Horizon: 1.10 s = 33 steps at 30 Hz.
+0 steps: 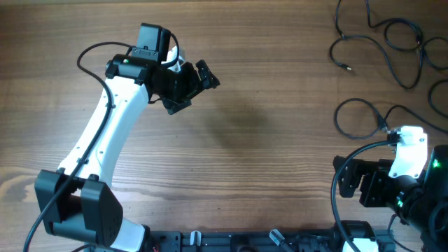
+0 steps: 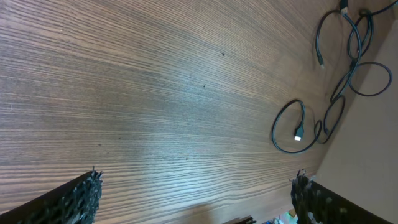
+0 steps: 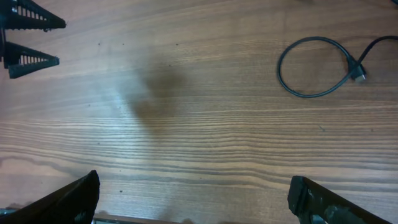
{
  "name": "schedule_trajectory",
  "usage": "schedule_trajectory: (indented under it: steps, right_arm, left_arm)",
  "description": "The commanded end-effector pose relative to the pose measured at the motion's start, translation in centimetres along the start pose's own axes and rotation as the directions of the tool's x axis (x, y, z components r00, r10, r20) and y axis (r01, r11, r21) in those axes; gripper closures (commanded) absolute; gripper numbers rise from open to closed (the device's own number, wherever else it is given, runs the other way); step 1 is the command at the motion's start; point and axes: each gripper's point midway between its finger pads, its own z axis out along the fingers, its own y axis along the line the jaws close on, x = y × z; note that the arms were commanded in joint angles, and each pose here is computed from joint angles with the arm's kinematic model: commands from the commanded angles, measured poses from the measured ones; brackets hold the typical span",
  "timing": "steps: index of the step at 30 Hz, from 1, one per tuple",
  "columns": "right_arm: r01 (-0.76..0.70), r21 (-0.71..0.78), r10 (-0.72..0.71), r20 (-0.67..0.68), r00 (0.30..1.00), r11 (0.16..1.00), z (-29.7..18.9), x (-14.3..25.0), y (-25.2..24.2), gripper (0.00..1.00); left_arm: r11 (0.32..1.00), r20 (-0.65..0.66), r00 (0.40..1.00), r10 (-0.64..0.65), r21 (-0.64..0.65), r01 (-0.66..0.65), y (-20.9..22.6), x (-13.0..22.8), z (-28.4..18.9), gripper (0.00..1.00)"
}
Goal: Untangle cables
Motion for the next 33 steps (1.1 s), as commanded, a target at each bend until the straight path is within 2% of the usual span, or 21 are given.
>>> schedule_trajectory:
  steps: [1, 8, 11, 15, 18, 22, 24, 31, 33]
  right_arm:
    - [0.013, -0.002, -0.013, -0.012, 1.0, 1.0, 0.2, 0.1, 0.0, 0.0]
    - [0.025, 0.004, -0.025, 0.016, 1.0, 1.0, -0.3, 0.2, 0.0, 0.0]
    - [0.034, 0.048, -0.038, 0.078, 0.996, 0.998, -0.9, -0.2, -0.7, 0.0]
    - [0.099, 0.023, -0.101, 0.193, 0.976, 0.995, 0.4, -0.9, -0.5, 0.0]
    - [0.254, -0.052, -0.229, 0.293, 0.928, 0.966, 3.3, -1.0, 1.0, 0.0]
    - [0.315, -0.061, -0.258, 0.437, 0.862, 0.947, 7.1, -1.0, 0.9, 0.0]
    - [0.416, -0.073, -0.319, 0.527, 0.788, 0.907, 8.7, -0.5, 1.6, 0.0]
    - [0.473, -0.009, -0.324, 0.717, 0.618, 0.881, 11.1, -0.8, 1.3, 0.0]
    - [0.463, 0.005, -0.313, 0.743, 0.591, 0.886, 11.4, -1.0, 1.0, 0.0]
  left_arm:
    - [1.0, 0.003, 1.0, -0.009, -0.003, 0.009, 0.1, -0.3, 0.0, 0.0]
    - [1.0, 0.003, 1.0, -0.008, -0.003, 0.008, 0.1, -0.3, 0.0, 0.0]
    - [1.0, 0.003, 1.0, -0.008, -0.003, 0.008, 0.1, -0.3, 0.0, 0.0]
    - [1.0, 0.003, 1.0, -0.009, -0.003, 0.009, 0.1, -0.3, 0.0, 0.0]
    - [1.0, 0.003, 1.0, -0.008, -0.003, 0.008, 0.1, -0.3, 0.0, 0.0]
    - [1.0, 0.003, 1.0, -0.008, -0.003, 0.008, 0.1, -0.3, 0.0, 0.0]
    - [1.0, 0.003, 1.0, -0.009, -0.003, 0.009, 0.1, -0.3, 0.0, 0.0]
    - [1.0, 0.003, 1.0, -0.008, -0.003, 0.008, 0.1, -0.3, 0.0, 0.0]
    - [1.0, 0.003, 1.0, -0.008, -0.003, 0.008, 0.1, -0.3, 0.0, 0.0]
